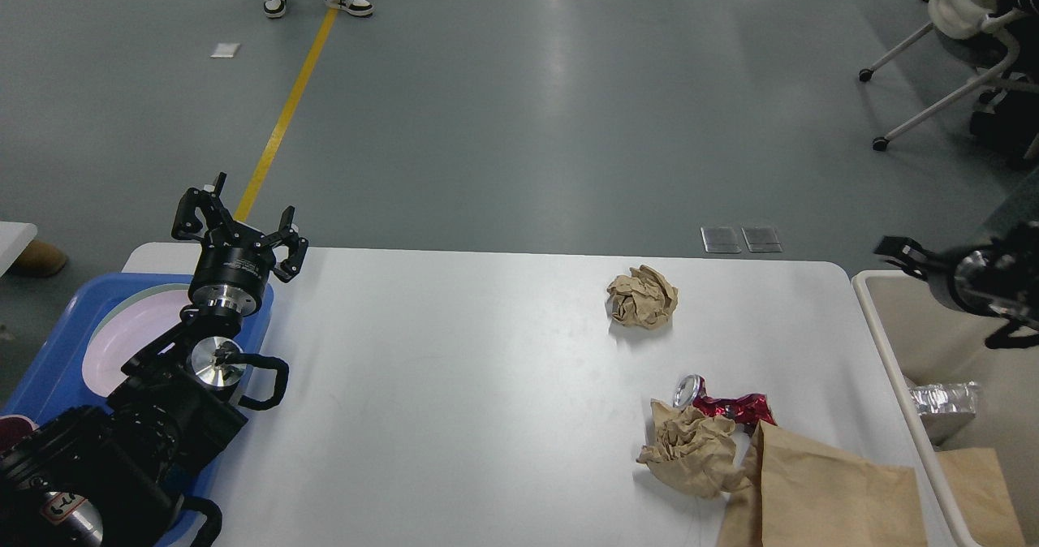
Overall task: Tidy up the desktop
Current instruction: 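Move the right gripper back over the table toward the brown paper, then lower the right gripper onto the crumpled brown paper near the bag, then grasp the crumpled brown paper, lift it and drop it in the bin, then lower the right gripper to the large brown paper bag's edge, then grasp the large brown paper bag and drop it into the bin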
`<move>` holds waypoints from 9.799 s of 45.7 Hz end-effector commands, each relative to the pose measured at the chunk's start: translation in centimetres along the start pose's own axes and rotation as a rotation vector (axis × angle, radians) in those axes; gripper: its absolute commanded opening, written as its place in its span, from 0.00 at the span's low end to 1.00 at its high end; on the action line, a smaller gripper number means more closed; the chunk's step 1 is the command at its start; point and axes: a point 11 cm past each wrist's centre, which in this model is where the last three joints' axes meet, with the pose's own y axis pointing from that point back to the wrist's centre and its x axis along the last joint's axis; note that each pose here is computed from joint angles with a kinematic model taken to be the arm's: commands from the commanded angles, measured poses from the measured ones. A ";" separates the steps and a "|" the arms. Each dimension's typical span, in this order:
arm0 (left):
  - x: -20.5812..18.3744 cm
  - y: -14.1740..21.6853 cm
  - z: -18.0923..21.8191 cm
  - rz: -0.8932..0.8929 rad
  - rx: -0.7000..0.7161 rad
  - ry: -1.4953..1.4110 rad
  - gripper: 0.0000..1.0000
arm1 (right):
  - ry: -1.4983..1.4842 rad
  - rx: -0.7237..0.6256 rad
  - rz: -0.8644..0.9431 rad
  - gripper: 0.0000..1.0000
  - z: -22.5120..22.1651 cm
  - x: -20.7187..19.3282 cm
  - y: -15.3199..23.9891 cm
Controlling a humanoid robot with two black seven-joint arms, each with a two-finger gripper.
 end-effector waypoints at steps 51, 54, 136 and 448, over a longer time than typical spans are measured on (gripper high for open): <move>0.0 0.0 0.0 0.000 0.000 -0.001 0.96 | 0.441 0.333 -0.324 1.00 -26.4 -7.5 10.2; 0.0 0.0 0.0 0.000 0.000 -0.001 0.96 | 0.461 0.349 -0.322 1.00 -27.5 -9.7 8.7; 0.0 0.0 0.0 0.000 0.000 -0.001 0.96 | 0.340 0.144 -0.934 1.00 -16.4 -17.3 5.0; 0.0 0.0 0.0 0.000 0.000 -0.001 0.96 | -0.042 -0.200 -0.818 0.00 9.8 -19.7 4.1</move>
